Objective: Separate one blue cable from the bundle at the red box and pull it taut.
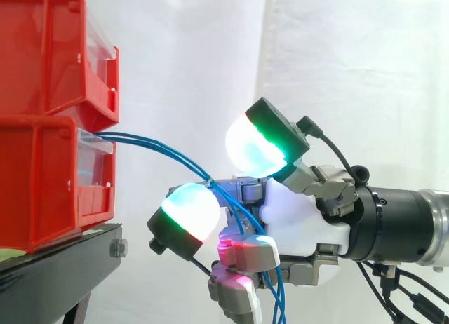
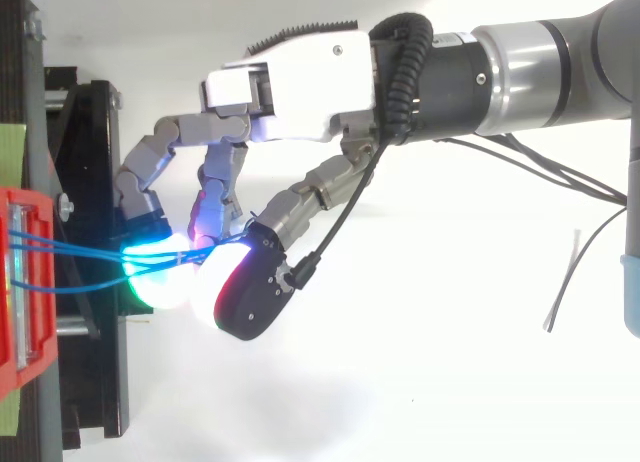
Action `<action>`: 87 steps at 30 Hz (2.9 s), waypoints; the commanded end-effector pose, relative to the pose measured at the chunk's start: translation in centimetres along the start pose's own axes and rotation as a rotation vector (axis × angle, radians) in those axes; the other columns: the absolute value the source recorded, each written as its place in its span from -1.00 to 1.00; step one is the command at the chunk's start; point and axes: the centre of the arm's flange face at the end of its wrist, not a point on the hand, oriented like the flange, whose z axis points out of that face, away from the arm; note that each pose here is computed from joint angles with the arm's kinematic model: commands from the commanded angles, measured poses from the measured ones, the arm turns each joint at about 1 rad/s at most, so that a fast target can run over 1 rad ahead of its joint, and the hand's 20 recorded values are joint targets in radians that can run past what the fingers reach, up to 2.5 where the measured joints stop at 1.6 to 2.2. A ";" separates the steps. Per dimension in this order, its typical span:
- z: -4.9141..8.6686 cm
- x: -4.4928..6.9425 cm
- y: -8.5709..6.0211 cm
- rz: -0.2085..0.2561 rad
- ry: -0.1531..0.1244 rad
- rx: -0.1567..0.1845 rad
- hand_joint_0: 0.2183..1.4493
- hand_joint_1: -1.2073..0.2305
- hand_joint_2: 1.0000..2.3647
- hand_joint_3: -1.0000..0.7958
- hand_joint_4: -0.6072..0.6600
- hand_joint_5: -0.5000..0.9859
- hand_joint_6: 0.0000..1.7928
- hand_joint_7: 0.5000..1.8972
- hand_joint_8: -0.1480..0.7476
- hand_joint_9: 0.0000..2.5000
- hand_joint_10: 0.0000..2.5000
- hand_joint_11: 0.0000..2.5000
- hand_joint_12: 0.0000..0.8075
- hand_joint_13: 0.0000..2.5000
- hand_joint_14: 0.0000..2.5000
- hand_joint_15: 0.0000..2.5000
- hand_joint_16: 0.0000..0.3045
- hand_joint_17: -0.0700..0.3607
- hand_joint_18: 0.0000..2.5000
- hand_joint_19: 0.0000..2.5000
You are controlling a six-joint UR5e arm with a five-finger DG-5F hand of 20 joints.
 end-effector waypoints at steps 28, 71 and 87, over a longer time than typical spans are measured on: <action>-0.7 -1.2 1.5 0.002 -0.002 0.068 -0.49 -0.19 -1.00 -0.44 0.06 -0.53 -0.24 -0.14 -0.06 -0.17 -0.98 -0.20 -0.02 -0.42 -0.98 -0.42 -0.63 -0.09 -0.56 -0.31; -0.2 0.0 2.5 0.041 0.015 0.077 -0.38 -0.27 -0.99 -0.30 0.04 -0.52 -0.27 -0.06 -0.07 -0.11 -0.98 -0.16 -0.06 -0.36 -0.98 -0.39 -0.66 -0.13 -0.51 -0.29; -0.3 -0.1 2.5 0.056 0.011 0.076 -0.34 -0.06 -0.99 -0.29 0.05 -0.52 -0.22 -0.15 -0.08 -0.07 -0.98 -0.06 -0.06 -0.32 -0.98 -0.38 -0.66 -0.14 -0.48 -0.27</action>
